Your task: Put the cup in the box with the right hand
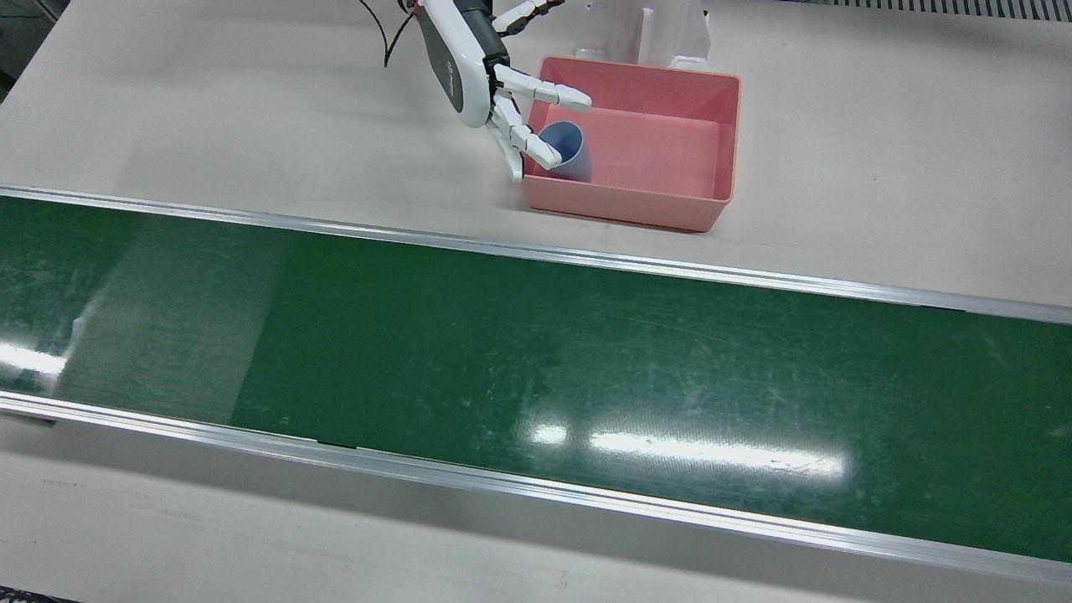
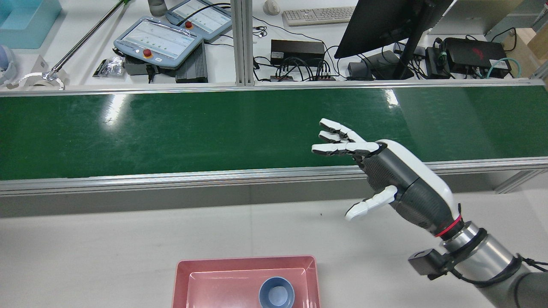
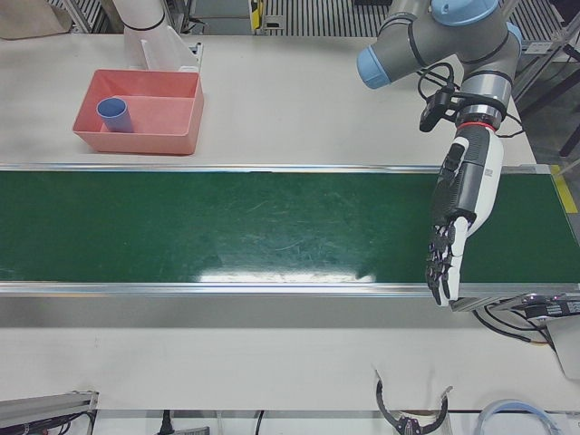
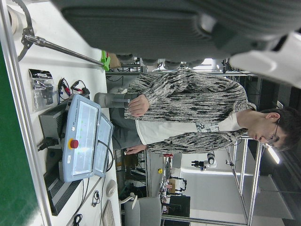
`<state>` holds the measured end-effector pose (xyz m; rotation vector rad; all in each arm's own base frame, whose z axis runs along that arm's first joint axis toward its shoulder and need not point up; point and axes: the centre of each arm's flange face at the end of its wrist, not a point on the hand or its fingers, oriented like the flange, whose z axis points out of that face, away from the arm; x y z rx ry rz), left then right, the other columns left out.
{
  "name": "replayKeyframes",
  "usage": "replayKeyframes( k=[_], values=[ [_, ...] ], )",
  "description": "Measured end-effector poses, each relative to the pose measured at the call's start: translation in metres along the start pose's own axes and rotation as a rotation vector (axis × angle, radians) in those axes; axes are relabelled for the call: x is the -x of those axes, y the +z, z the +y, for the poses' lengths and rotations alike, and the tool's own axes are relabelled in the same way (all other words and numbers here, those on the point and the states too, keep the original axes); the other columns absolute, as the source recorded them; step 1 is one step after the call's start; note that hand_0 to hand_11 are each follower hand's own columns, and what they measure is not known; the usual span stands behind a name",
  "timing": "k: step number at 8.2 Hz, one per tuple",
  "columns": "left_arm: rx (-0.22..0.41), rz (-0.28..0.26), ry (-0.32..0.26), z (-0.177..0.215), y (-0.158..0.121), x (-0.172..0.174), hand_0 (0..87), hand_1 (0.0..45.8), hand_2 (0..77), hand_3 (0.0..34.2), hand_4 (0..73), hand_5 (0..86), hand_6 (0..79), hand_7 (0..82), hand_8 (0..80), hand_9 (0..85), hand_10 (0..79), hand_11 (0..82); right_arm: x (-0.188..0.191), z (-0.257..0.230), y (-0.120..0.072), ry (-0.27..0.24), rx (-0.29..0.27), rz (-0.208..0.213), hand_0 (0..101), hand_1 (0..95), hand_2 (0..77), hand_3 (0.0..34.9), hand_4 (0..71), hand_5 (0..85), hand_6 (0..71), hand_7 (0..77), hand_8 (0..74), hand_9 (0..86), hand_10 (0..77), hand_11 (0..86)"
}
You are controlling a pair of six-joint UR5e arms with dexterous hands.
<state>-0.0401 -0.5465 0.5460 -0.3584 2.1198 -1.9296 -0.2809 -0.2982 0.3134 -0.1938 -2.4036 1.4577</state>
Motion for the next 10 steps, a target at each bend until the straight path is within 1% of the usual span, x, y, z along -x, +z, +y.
replayKeyframes(
  k=[1,2,3,4,5,6,7,8,9,10],
  values=[
    [0.000,0.000,0.000,0.000,0.000,0.000,0.0,0.5,1.1,0.0,1.1,0.5,0.0,0.5,0.0,0.0,0.0,0.0,0.042,-0.033,-0.008,0.002,-0.048,-0.030,50,12.5,6.0,0.0,19.6,4.9,3.8,14.7,8.7,16.4,0.5,3.3],
    [0.000,0.000,0.000,0.000,0.000,0.000,0.0,0.5,1.1,0.0,1.1,0.5,0.0,0.5,0.0,0.0,0.0,0.0,0.083,-0.067,-0.015,-0.008,-0.097,-0.043,51,6.0,1.6,0.0,25.1,4.9,6.0,16.4,10.4,18.5,0.5,3.3],
    [0.000,0.000,0.000,0.000,0.000,0.000,0.0,0.5,1.1,0.0,1.1,0.5,0.0,0.5,0.0,0.0,0.0,0.0,0.124,-0.105,-0.020,-0.030,-0.146,-0.043,49,12.0,9.8,0.0,21.8,5.5,4.4,16.4,10.4,18.5,0.0,1.1],
    [-0.001,0.000,0.000,0.000,0.000,0.000,0.0,0.5,1.1,0.0,1.1,0.5,0.0,0.5,0.0,0.0,0.0,0.0,0.165,-0.143,-0.029,-0.052,-0.200,-0.047,51,6.0,4.4,0.0,22.9,4.9,4.4,16.4,10.4,16.9,1.6,3.8],
    [-0.001,0.000,0.000,0.000,0.000,0.000,0.0,0.5,1.1,0.0,1.1,0.5,0.0,0.5,0.0,0.0,0.0,0.0,0.206,-0.179,-0.042,-0.069,-0.254,-0.059,51,16.4,2.2,0.0,19.6,4.9,4.4,16.4,10.4,16.9,2.7,4.9],
    [0.000,0.000,0.000,0.000,0.000,0.000,0.0,0.5,1.1,0.0,1.1,0.5,0.0,0.5,0.0,0.0,0.0,0.0,0.245,-0.215,-0.060,-0.076,-0.300,-0.082,51,16.4,2.2,0.0,19.6,4.9,4.4,16.4,10.4,16.9,2.7,4.9],
    [0.000,0.000,0.000,0.000,0.000,0.000,0.0,0.5,1.1,0.0,1.1,0.5,0.0,0.5,0.0,0.0,0.0,0.0,0.274,-0.251,-0.084,-0.075,-0.338,-0.109,51,16.4,2.2,0.0,19.6,4.9,4.4,16.4,10.4,16.9,2.7,4.9],
    [0.000,0.000,0.000,0.000,0.000,0.000,0.0,0.5,1.1,0.0,1.1,0.5,0.0,0.5,0.0,0.0,0.0,0.0,0.294,-0.288,-0.118,-0.061,-0.373,-0.146,51,13.1,5.5,0.0,15.3,6.0,4.4,14.2,10.4,16.9,4.4,7.6],
    [-0.001,0.000,0.000,0.000,0.000,0.000,0.0,0.5,1.1,0.0,1.1,0.5,0.0,0.5,0.0,0.0,0.0,0.0,0.308,-0.324,-0.156,-0.049,-0.396,-0.194,51,11.5,2.7,0.0,16.4,6.0,4.9,15.8,10.4,18.0,4.4,9.3],
    [-0.001,0.000,0.000,-0.001,-0.001,0.000,0.0,0.5,1.1,0.0,1.1,0.5,0.0,0.5,0.0,0.0,0.0,0.0,0.314,-0.350,-0.184,-0.040,-0.406,-0.225,50,18.0,7.1,0.0,11.5,6.0,4.9,15.8,10.4,18.0,4.9,9.3]
  ],
)
